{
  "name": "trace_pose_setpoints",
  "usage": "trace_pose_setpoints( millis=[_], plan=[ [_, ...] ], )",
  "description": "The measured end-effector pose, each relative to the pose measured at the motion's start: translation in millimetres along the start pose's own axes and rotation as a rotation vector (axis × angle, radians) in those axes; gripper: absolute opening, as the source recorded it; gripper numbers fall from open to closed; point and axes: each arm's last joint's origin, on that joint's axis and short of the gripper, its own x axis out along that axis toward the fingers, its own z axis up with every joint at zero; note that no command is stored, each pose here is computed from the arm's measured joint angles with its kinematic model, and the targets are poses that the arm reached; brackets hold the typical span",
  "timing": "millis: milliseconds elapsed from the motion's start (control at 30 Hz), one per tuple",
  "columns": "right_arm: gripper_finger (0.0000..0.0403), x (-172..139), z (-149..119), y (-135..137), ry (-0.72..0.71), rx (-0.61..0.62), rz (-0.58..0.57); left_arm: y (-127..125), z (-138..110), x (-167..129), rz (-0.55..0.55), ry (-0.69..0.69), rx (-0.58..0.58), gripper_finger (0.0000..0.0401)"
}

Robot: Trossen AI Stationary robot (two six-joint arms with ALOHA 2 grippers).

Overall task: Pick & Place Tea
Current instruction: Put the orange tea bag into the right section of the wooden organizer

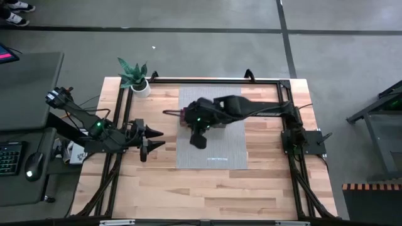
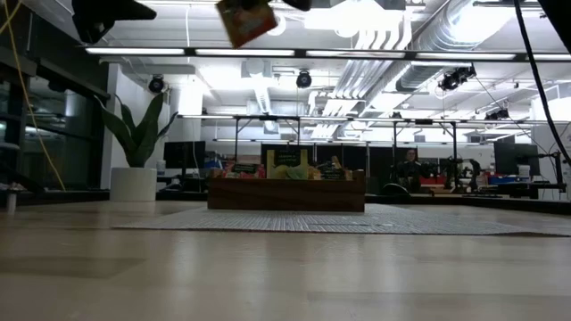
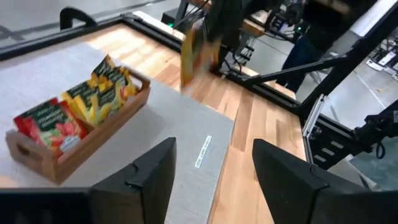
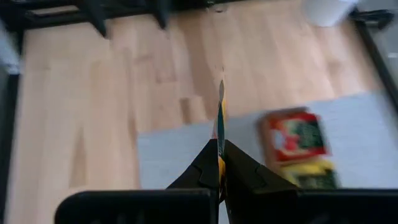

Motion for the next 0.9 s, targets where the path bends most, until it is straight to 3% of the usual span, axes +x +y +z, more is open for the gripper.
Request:
trace_pose_setpoints(
  millis=[400,533,667,900],
  plan=[
    [0.0,-77,-15,-27,-0.005,0.004,-0.152,16,8,-19,0.011,-0.007,-0.048,0.0214],
    [0.0,-87,-43,-34,-0.014,0.045,-0.15,20,9,-24,0.01,-0.011,-0.052,0.0214],
    [0.0,-88,-79,-43,-0.144,0.088,-0.111,21,9,-24,0.021,-0.009,-0.041,0.0214],
    [0.0,-62,-146,-75,-0.345,0.1,-0.015,22,10,-24,0.054,-0.038,-0.037,0.0214]
  ],
)
